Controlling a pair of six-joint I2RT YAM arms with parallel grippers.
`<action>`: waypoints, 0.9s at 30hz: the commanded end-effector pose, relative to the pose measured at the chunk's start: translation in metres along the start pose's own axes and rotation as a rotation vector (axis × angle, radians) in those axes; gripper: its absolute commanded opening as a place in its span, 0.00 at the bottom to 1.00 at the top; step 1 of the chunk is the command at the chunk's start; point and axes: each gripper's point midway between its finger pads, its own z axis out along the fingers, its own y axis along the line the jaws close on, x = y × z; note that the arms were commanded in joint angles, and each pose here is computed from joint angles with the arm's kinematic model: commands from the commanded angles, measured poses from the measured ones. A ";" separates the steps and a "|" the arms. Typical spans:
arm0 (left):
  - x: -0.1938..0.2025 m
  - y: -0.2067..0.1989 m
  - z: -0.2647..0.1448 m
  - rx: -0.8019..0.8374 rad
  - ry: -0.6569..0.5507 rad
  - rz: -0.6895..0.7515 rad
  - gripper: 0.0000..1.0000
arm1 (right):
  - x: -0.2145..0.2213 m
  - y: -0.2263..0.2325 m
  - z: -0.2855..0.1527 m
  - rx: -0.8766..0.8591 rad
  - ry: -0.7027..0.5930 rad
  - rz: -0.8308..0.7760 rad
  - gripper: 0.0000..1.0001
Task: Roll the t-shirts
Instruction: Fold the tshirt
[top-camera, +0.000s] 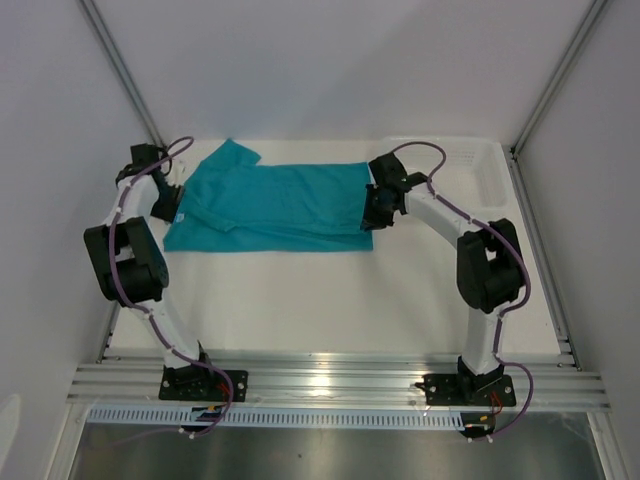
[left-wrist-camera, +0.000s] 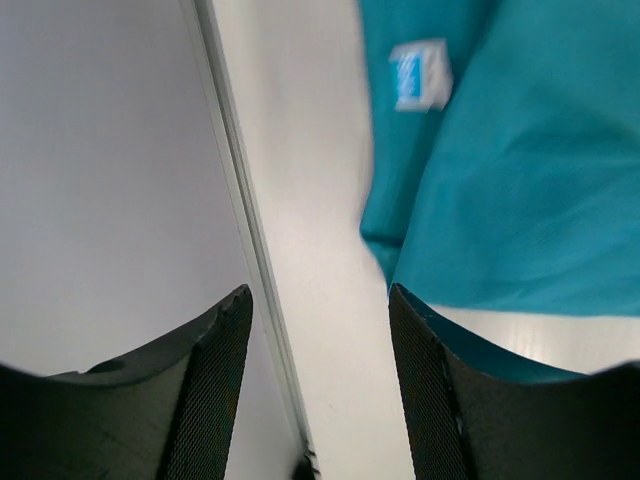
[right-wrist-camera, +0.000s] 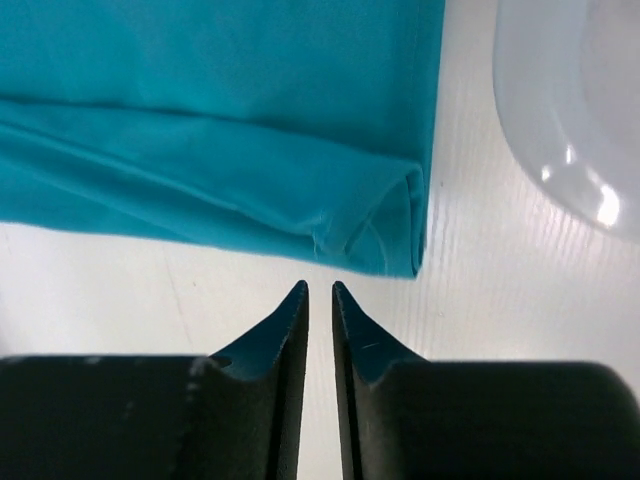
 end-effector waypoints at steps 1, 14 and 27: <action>0.052 -0.012 -0.003 0.038 0.123 -0.138 0.61 | 0.006 0.000 -0.020 -0.009 -0.044 -0.058 0.18; 0.047 -0.032 0.020 0.120 0.133 -0.239 0.61 | 0.008 0.068 0.021 -0.172 -0.025 -0.208 0.14; 0.051 -0.038 0.037 0.128 0.166 -0.270 0.39 | 0.012 0.054 0.066 -0.089 0.019 -0.233 0.10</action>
